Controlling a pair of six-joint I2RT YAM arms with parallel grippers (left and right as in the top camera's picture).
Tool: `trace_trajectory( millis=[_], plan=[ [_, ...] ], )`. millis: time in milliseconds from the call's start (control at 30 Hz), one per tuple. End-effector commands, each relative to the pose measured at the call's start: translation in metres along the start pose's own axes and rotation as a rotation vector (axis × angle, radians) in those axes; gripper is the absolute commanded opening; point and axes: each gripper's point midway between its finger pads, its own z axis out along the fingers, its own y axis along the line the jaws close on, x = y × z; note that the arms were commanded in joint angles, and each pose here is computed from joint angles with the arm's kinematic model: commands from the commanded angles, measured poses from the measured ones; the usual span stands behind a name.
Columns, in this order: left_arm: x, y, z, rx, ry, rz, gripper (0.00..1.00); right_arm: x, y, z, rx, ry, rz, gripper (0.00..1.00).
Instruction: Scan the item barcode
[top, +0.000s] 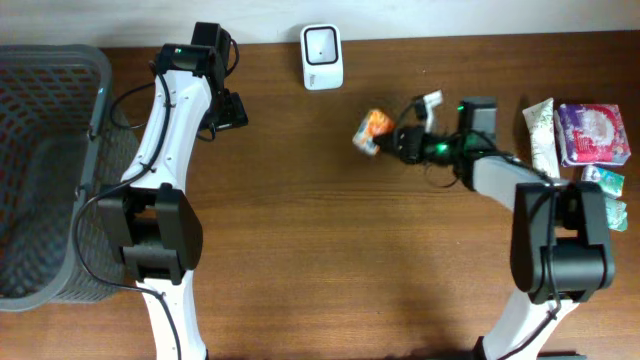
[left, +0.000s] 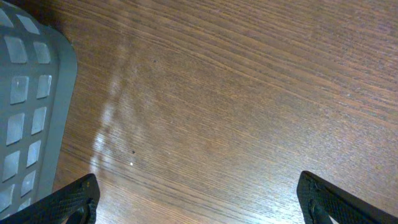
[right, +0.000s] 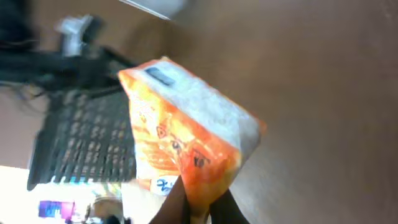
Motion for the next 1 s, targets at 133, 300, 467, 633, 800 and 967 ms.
trace_trajectory(
  millis=[133,300,467,633,800,967],
  plan=[
    [-0.005,0.000,-0.006,0.002,-0.020,-0.005,0.99,0.003,0.035,-0.013,-0.215,0.050,-0.197,0.04],
    [-0.005,0.000,-0.006,0.002,-0.020,-0.005,0.99,0.014,0.057,-0.020,-0.357,0.095,-0.307,0.04],
    [-0.005,0.000,-0.006,0.002,-0.020,-0.005,0.99,0.023,0.070,-0.005,-0.392,0.129,-0.358,0.04],
    [-0.005,0.000,-0.006,0.002,-0.020,-0.005,0.99,0.034,0.102,0.023,-0.459,0.193,-0.429,0.04],
    [-0.005,0.000,-0.006,0.002,-0.020,-0.005,0.99,0.038,0.128,0.035,-0.489,0.238,-0.404,0.04],
    [-0.005,0.000,-0.006,0.002,-0.020,-0.005,0.99,0.044,0.134,0.043,-0.500,0.250,-0.412,0.04]
  ],
)
